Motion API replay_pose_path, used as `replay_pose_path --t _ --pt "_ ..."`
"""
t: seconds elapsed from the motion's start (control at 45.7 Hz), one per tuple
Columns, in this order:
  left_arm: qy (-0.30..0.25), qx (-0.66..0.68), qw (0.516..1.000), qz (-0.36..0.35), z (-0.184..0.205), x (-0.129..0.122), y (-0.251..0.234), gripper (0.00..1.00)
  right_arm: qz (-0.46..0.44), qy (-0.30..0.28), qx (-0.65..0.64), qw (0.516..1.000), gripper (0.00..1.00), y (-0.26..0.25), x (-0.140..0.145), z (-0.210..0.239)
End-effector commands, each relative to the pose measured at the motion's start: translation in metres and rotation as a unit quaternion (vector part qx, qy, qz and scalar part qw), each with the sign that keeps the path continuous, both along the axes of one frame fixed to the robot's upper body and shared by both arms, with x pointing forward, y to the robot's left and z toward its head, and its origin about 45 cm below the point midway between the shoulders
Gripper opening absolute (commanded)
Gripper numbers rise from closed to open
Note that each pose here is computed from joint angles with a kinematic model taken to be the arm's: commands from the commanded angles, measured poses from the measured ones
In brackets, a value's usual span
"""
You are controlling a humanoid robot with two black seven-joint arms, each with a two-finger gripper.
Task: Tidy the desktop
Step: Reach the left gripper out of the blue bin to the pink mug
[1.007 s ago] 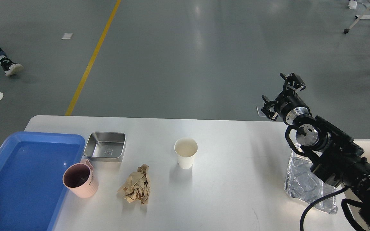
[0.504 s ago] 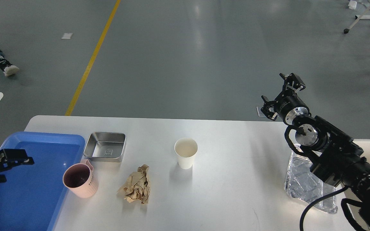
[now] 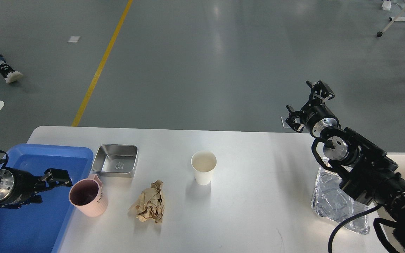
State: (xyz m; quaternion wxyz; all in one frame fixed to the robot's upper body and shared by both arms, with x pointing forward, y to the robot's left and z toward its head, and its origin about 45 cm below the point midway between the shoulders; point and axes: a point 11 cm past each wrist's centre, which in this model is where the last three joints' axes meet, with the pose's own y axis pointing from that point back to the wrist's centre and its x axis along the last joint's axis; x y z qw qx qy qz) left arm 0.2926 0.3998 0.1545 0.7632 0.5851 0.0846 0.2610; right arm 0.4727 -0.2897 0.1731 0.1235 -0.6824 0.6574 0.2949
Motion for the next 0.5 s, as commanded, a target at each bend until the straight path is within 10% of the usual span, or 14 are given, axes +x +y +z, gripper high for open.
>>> replay_pose_path --t 0.0,0.482 --pt "0.003 -0.002 1.0 -0.005 -0.006 0.002 -0.006 0.98 0.0 0.0 0.0 1.0 1.0 0.0 0.0 0.0" --pt "0.009 0.009 1.0 -0.018 -0.035 0.013 -0.035 0.98 -0.009 0.002 -0.007 1.0 1.0 -0.008 0.0 0.001"
